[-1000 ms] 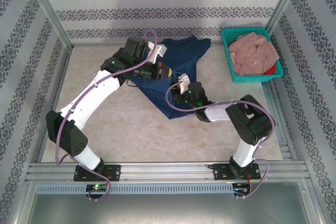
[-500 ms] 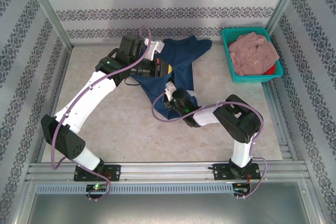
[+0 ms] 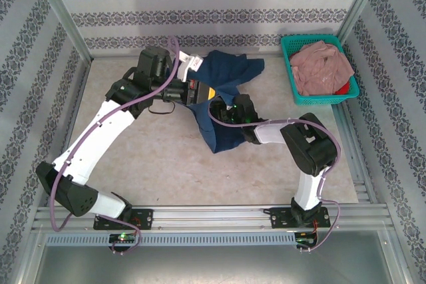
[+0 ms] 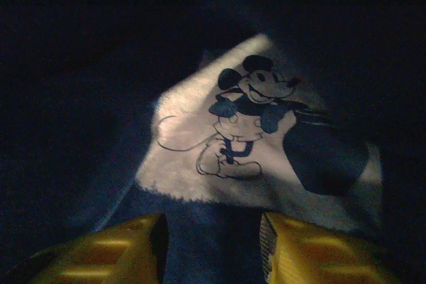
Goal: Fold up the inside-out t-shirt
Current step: Turn the T-shirt inside out at the center of the table.
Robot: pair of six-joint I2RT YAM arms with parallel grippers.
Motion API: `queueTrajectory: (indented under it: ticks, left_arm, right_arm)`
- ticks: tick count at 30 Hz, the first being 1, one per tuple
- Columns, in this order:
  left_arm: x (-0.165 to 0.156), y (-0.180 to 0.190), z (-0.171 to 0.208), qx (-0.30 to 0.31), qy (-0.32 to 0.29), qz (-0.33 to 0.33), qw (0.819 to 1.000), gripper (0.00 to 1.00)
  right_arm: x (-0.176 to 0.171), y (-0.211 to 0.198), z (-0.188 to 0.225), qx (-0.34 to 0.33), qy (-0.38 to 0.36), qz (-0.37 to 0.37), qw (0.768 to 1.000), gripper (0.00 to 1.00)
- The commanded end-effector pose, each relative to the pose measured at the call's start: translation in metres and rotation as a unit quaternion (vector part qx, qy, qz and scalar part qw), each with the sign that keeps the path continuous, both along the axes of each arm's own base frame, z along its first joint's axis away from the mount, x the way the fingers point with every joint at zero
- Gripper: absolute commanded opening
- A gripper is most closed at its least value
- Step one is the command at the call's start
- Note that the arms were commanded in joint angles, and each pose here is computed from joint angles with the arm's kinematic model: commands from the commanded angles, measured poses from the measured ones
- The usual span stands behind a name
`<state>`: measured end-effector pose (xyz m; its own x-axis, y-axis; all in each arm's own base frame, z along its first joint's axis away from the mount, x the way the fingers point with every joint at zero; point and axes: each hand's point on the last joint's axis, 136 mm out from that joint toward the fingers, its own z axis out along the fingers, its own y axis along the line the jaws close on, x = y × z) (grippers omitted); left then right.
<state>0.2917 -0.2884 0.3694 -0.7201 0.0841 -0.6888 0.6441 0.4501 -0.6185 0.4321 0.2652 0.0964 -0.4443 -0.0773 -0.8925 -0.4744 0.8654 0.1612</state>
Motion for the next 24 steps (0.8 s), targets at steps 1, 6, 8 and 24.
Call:
queueTrajectory:
  ticks: [1, 6, 8, 24]
  left_arm:
    - [-0.014, -0.018, 0.043, -0.052, -0.038, -0.041, 0.997, 0.00]
    - [-0.022, -0.037, 0.084, -0.076, -0.073, -0.051, 0.993, 0.00]
    - [-0.020, -0.037, 0.096, -0.079, -0.085, -0.045, 0.992, 0.00]
    - [-0.023, -0.046, 0.112, -0.080, -0.110, -0.054, 0.989, 0.00]
  right_arm:
    - [0.003, 0.010, -0.002, -0.017, 0.022, -0.003, 1.000, 0.46]
    - [0.003, 0.010, -0.008, -0.059, 0.024, -0.015, 0.998, 0.49]
    - [0.003, 0.008, -0.008, -0.067, 0.021, -0.017, 0.997, 0.50]
    - [-0.014, 0.019, -0.032, -0.210, 0.082, 0.031, 0.974, 0.62]
